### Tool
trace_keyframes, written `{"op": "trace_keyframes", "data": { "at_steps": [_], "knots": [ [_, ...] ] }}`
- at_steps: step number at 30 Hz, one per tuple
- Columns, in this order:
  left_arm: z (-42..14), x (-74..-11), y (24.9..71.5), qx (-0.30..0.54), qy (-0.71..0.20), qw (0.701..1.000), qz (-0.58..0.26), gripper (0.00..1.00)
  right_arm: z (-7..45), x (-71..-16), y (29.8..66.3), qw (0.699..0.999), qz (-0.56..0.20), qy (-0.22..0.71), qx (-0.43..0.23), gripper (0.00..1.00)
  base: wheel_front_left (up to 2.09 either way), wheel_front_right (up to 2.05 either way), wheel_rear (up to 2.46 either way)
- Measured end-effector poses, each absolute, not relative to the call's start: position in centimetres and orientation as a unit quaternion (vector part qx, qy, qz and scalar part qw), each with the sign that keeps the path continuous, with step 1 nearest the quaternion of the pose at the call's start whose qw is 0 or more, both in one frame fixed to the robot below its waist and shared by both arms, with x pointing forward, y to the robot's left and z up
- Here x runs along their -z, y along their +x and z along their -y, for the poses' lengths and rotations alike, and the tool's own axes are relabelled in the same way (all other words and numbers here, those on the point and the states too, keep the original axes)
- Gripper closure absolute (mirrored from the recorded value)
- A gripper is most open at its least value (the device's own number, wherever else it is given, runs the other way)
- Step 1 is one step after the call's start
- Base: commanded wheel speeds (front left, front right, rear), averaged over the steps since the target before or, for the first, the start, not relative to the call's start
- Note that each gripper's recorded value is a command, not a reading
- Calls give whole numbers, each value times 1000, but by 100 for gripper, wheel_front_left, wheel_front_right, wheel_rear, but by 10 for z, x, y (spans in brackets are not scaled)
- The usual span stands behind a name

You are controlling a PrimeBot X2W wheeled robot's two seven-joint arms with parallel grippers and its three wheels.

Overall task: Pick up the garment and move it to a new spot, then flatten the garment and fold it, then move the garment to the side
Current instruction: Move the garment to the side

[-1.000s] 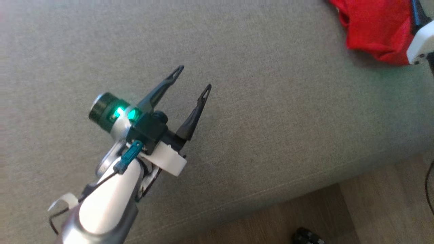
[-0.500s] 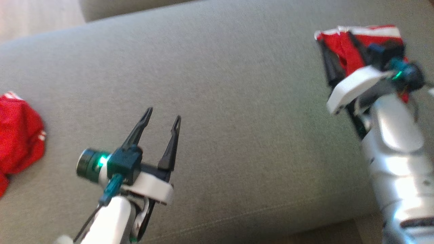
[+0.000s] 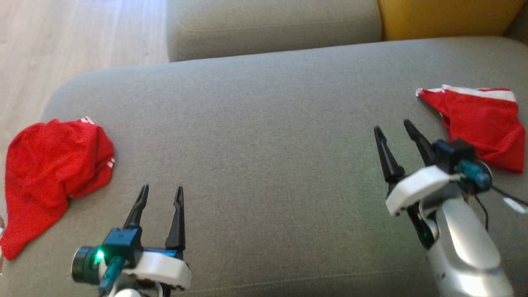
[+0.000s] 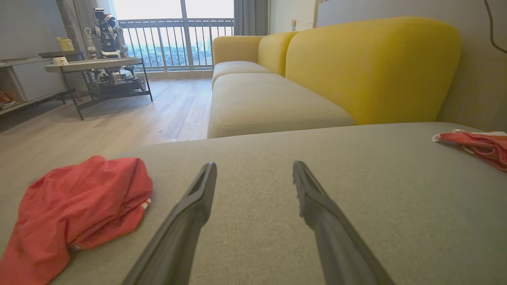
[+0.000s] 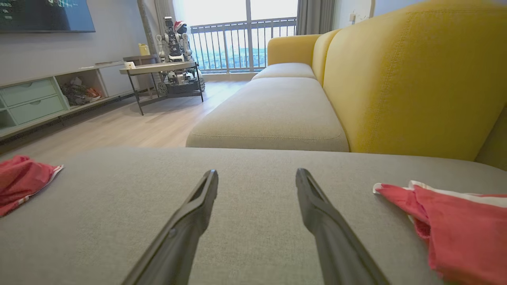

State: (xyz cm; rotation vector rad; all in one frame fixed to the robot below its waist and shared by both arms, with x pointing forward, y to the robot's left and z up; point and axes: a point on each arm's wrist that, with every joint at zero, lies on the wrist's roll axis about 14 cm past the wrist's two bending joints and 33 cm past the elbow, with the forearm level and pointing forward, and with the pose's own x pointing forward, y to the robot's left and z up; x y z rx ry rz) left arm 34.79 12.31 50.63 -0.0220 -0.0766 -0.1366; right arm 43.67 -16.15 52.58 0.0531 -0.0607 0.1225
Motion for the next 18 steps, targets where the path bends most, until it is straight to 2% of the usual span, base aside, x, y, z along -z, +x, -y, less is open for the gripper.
{"op": "trace_keyframes", "data": {
  "at_steps": [8,18],
  "knots": [
    [-147,-501,325,29,-9,999,32,0,151,-498,398,996,6,41,-74,0,0,0,0],
    [-158,-500,316,7,-23,999,33,0,144,-497,388,995,8,50,-82,0,0,0,0]
  ]
}}
